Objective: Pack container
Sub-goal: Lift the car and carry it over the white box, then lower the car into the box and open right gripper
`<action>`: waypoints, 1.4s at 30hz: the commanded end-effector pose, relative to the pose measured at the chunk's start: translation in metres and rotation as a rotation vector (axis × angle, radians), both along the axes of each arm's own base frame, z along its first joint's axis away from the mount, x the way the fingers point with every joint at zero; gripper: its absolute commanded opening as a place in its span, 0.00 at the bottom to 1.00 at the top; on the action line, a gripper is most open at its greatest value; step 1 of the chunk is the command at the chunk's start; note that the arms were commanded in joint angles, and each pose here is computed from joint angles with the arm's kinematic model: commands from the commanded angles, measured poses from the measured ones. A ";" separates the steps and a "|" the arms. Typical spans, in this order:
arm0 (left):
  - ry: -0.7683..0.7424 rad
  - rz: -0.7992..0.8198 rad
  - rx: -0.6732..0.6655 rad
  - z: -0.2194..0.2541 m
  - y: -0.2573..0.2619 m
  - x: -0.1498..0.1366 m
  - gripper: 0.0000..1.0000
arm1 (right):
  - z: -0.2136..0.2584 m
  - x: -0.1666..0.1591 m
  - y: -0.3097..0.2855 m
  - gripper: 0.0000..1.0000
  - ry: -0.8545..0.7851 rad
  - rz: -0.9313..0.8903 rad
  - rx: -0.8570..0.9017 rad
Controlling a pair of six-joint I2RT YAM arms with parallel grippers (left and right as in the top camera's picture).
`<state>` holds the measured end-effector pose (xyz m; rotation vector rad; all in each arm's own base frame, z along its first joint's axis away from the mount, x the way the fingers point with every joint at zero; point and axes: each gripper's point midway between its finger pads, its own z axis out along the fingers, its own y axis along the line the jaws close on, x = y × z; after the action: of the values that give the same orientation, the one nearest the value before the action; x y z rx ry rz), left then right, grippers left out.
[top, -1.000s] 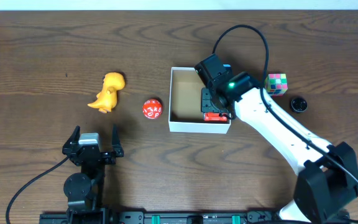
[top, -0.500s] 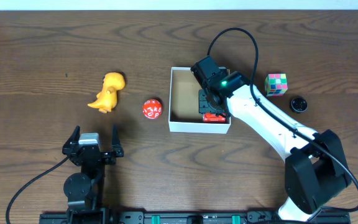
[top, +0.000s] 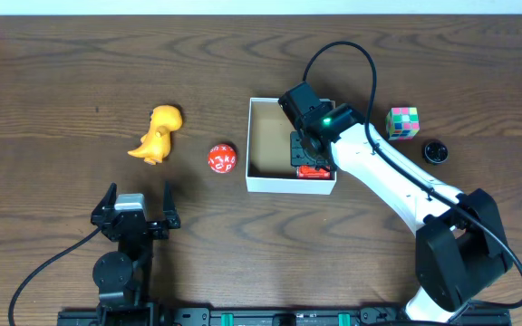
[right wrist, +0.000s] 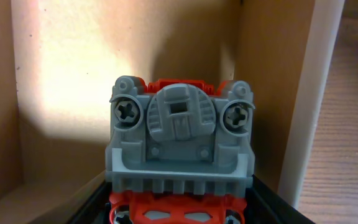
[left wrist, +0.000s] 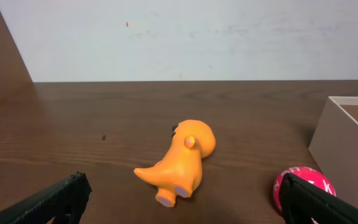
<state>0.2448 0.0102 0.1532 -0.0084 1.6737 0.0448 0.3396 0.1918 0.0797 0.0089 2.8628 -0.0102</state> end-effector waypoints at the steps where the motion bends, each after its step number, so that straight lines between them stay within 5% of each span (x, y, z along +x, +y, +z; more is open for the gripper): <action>1: 0.046 -0.014 -0.004 -0.015 -0.003 -0.001 0.98 | 0.007 0.007 -0.002 0.27 -0.026 0.002 -0.011; 21: 0.046 -0.014 -0.004 -0.015 -0.003 -0.001 0.98 | 0.007 0.008 -0.001 0.54 -0.031 0.002 -0.010; 42: 0.045 -0.014 -0.004 -0.015 -0.003 -0.001 0.98 | 0.005 0.000 0.002 0.56 0.006 0.011 0.008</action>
<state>0.2448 0.0102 0.1532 -0.0084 1.6737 0.0448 0.3347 0.1911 0.0784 0.0014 2.8857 -0.0102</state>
